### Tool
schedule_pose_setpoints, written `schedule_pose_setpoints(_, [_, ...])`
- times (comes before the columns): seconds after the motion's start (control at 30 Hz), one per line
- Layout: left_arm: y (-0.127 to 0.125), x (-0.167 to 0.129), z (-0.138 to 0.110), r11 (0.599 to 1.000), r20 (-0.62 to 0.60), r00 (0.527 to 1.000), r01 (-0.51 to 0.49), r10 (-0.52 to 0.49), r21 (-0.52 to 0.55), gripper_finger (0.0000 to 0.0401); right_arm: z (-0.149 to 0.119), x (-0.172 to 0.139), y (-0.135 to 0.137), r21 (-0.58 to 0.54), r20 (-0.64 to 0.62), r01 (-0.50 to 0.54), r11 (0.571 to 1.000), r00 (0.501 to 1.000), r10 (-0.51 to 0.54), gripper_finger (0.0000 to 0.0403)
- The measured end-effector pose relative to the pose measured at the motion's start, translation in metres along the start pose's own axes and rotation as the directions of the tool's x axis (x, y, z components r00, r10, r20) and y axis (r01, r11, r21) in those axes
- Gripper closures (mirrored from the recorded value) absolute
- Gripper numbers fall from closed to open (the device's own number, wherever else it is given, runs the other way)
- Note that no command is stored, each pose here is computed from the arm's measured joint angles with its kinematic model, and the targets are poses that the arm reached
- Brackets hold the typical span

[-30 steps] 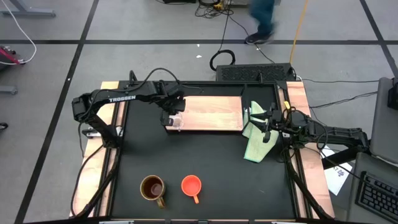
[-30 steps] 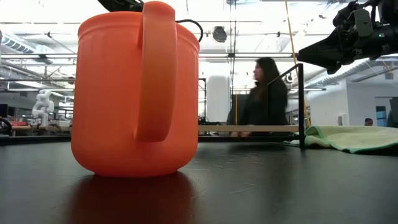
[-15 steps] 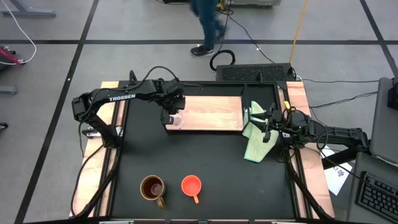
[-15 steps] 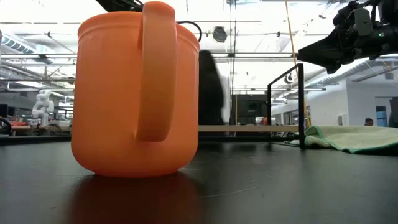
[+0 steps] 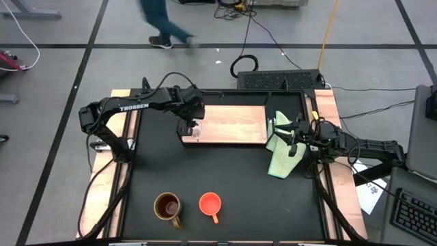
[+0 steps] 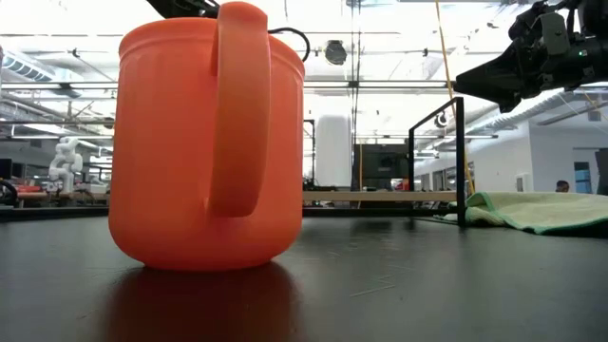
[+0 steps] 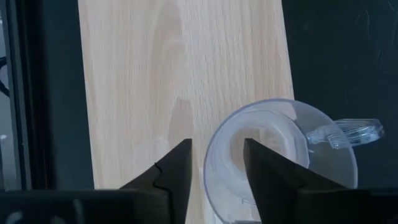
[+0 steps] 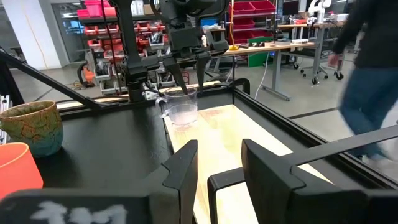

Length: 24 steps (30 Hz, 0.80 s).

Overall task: Stack small to large cups/mugs on shelf
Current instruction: Put the orange mug on the shelf

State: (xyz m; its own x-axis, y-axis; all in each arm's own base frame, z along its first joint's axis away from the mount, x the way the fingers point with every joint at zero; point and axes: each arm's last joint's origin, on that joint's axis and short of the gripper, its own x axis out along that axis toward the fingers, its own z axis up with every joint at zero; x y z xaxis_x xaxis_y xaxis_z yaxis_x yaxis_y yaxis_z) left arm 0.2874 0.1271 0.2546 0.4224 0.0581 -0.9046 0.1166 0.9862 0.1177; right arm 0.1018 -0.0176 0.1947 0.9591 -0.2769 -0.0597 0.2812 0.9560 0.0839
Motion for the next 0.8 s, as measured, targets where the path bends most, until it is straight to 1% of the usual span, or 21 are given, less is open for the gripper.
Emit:
schedule_pose_setpoints(0.13, [0.001,0.000,-0.001,1.000,-0.002,1.000,-0.008,0.008,-0.004,0.0236,0.000,0.000,0.000,0.000,0.000,0.000,1.000,1.000,0.000,0.0286])
schedule_pose_setpoints(0.27, [0.004,-0.007,0.003,0.997,-0.023,0.997,-0.080,0.080,-0.004,0.0224,0.000,0.000,0.000,0.000,0.000,0.000,1.000,1.000,0.000,0.0286])
schedule_pose_setpoints(0.47, [0.005,-0.037,0.029,0.992,0.073,0.989,-0.126,0.128,-0.022,0.0206,0.000,0.000,0.000,0.008,0.000,0.000,1.000,1.000,0.000,0.0286])
schedule_pose_setpoints(0.53, [0.004,-0.050,0.040,0.989,0.126,0.982,-0.136,0.142,-0.057,0.0204,0.000,0.000,0.000,0.011,0.000,0.000,1.000,1.000,0.000,0.0286])
schedule_pose_setpoints(0.6, [0.002,-0.061,0.048,0.985,0.170,0.975,-0.119,0.140,-0.127,0.0207,0.000,0.000,0.000,0.011,0.000,0.000,1.000,1.000,0.000,0.0286])
schedule_pose_setpoints(0.63, [0.001,-0.067,0.052,0.984,0.196,0.974,-0.085,0.116,-0.159,0.0215,0.000,0.000,0.000,0.011,-0.001,0.000,1.000,1.000,0.000,0.0286])
schedule_pose_setpoints(0.7, [-0.002,-0.080,0.057,0.982,0.239,0.970,0.004,0.041,-0.188,0.0248,0.000,0.000,0.000,0.011,0.000,0.000,1.000,1.000,0.000,0.0286])
schedule_pose_setpoints(0.73, [-0.005,-0.087,0.058,0.983,0.251,0.968,0.032,0.014,-0.179,0.0271,0.000,0.000,0.000,0.011,0.000,0.000,1.000,1.000,0.000,0.0286])
schedule_pose_setpoints(0.8, [-0.013,-0.096,0.058,0.986,0.257,0.966,0.055,-0.014,-0.154,0.0324,0.000,0.000,0.000,0.011,0.000,0.000,1.000,1.000,0.000,0.0286])
